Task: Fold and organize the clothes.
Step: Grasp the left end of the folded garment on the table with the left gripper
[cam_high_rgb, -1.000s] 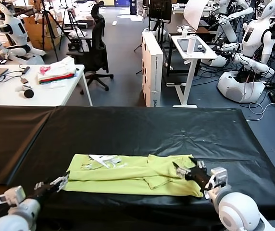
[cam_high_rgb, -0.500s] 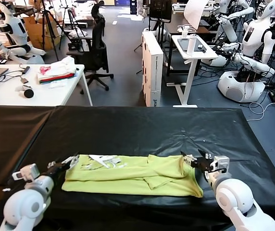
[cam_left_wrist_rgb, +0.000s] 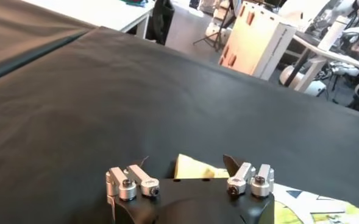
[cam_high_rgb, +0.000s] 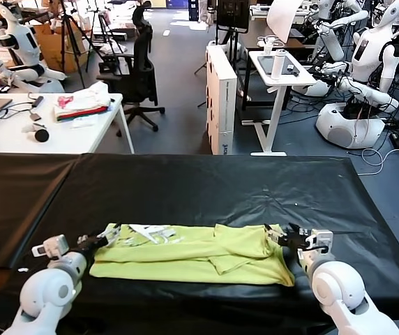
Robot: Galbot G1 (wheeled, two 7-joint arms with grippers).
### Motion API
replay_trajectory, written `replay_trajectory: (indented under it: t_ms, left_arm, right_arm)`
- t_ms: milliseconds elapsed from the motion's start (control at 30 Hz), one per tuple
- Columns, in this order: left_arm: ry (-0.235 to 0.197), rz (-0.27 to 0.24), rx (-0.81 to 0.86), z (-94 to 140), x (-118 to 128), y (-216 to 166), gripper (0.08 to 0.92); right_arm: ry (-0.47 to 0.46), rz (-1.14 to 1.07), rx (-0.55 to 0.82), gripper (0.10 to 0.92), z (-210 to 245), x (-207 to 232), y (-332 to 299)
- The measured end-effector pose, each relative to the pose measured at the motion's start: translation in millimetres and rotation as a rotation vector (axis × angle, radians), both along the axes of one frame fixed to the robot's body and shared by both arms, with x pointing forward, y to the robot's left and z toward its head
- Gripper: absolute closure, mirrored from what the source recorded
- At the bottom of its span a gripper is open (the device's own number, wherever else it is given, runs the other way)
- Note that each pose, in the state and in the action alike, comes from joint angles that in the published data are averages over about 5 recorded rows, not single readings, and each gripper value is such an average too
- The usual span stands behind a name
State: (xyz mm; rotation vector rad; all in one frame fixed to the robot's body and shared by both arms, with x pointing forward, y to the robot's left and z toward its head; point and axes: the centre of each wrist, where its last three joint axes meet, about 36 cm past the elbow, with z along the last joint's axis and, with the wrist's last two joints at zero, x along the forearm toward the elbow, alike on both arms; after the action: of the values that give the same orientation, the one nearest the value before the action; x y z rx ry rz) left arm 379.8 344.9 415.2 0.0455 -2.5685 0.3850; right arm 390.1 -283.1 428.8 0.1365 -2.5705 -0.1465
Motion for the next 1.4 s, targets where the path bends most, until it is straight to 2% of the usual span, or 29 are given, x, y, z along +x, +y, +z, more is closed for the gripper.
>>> replay_trajectory:
  t_ms: [67,167,400,433,500,633,933,1033,1100,1133,1200,1267,1300,1367,1400]
  left_arm:
    - [0.0,0.002,0.0,-1,0,0,0.128]
    - [0.001,0.001,-0.001,-2,0,0,0.249]
    - [0.002,-0.018,-0.012,-2,-4,-3,0.677]
    - [0.002,-0.021,-0.014,-3,-4,-3,0.724]
    - [0.001,-0.023,-0.015,-3,-5,-3,0.791]
    - [-0.002,-0.018,-0.015,-3,-6,-2,0.827]
    - [-0.026,0.009,-0.011,-3,-5,6,0.845]
    - [-0.046,0.012,-0.012,-3,-7,5,0.823]
    - [-0.065,0.012,-0.01,-2,-8,4,0.744]
    - [-0.075,0.011,-0.007,-1,-9,4,0.696]
    - [-0.095,0.012,0.004,0,-11,3,0.563]
    - [-0.108,0.016,0.013,0,-13,4,0.449]
    - [-0.111,0.019,0.015,0,-14,5,0.373]
    - [-0.109,0.024,0.008,2,-15,9,0.262]
    - [-0.105,0.023,-0.001,3,-16,11,0.208]
  right_arm:
    - [0.001,-0.001,0.0,0.254,-1,0,0]
    - [0.002,-0.003,0.001,0.391,-2,1,0]
    - [-0.003,-0.007,-0.001,0.8,-4,1,1]
    - [-0.008,-0.01,-0.001,0.838,-4,1,0]
    - [-0.019,-0.017,-0.002,0.877,-4,1,0]
    - [-0.035,-0.033,-0.001,0.883,-3,1,-3]
    - [-0.065,-0.025,0.02,0.882,-7,0,-4]
    - [-0.113,0.012,0.029,0.832,-8,-3,-6]
    - [-0.151,0.034,0.037,0.774,-8,-6,-7]
    - [-0.174,0.043,0.039,0.717,-8,-7,-8]
    - [-0.227,0.061,0.037,0.622,-8,-9,-9]
    - [-0.293,0.084,0.026,0.471,-8,-13,-12]
    - [-0.328,0.098,0.019,0.433,-8,-16,-13]
    - [-0.403,0.132,0.003,0.277,-10,-22,-16]
    - [-0.441,0.153,-0.004,0.232,-10,-25,-18]
